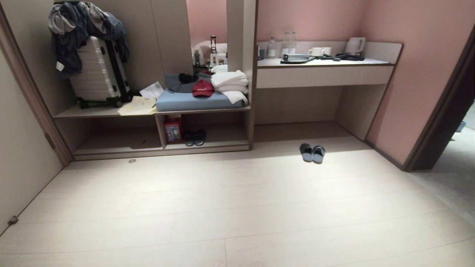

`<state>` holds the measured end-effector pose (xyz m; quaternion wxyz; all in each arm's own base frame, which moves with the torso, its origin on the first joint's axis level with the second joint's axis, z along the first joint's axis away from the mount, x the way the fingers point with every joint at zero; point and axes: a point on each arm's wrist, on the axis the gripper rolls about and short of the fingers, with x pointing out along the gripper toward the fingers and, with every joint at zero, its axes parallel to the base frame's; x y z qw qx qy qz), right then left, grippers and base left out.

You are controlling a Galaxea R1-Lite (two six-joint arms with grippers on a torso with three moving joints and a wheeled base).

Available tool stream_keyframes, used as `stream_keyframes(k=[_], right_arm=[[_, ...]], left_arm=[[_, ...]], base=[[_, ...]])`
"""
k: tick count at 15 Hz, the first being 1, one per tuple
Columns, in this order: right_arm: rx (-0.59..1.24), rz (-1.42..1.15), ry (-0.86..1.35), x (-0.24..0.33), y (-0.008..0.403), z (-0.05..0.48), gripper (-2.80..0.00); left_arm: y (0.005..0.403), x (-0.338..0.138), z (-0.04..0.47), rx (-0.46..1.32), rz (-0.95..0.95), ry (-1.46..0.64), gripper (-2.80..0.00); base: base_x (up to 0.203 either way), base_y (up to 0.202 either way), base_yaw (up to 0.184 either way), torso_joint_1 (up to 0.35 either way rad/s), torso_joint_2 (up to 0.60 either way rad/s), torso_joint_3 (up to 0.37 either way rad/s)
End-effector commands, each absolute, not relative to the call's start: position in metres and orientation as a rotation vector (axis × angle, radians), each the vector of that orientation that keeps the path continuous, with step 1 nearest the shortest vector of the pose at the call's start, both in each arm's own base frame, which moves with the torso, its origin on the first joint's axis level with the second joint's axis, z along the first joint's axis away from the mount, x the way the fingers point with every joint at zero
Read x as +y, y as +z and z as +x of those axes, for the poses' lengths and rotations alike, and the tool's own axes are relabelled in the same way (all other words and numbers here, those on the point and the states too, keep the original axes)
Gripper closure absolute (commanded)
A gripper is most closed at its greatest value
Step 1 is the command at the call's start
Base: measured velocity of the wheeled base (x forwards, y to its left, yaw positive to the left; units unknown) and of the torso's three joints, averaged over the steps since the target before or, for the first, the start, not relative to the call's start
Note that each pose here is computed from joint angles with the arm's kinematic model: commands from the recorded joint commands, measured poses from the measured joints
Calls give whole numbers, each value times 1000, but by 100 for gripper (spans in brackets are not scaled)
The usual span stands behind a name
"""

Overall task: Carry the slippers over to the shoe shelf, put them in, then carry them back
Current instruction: Pick up the slippers on the floor

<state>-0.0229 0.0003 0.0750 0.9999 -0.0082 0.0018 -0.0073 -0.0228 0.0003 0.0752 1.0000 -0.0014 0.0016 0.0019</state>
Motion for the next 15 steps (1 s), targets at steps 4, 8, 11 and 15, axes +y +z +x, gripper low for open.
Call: stream_keyframes(k=[4,8,11,15], right_arm=[[3,-17,-14,0,75,-23,0],[3,-17,-14,0,75,-23,0],[3,-17,-14,0,75,-23,0],[5,-17,-14,0,75,-23,0]], left_arm=[[75,0,-23,5,-3,2,0],[75,0,-23,3,-3,2,0],[75,0,-23,3,-3,2,0],[75,0,-23,3,-3,2,0]], base=[[0,0,0,0,0,0],[0,0,0,0,0,0],[0,0,0,0,0,0],[148,0,0,1,5,2]])
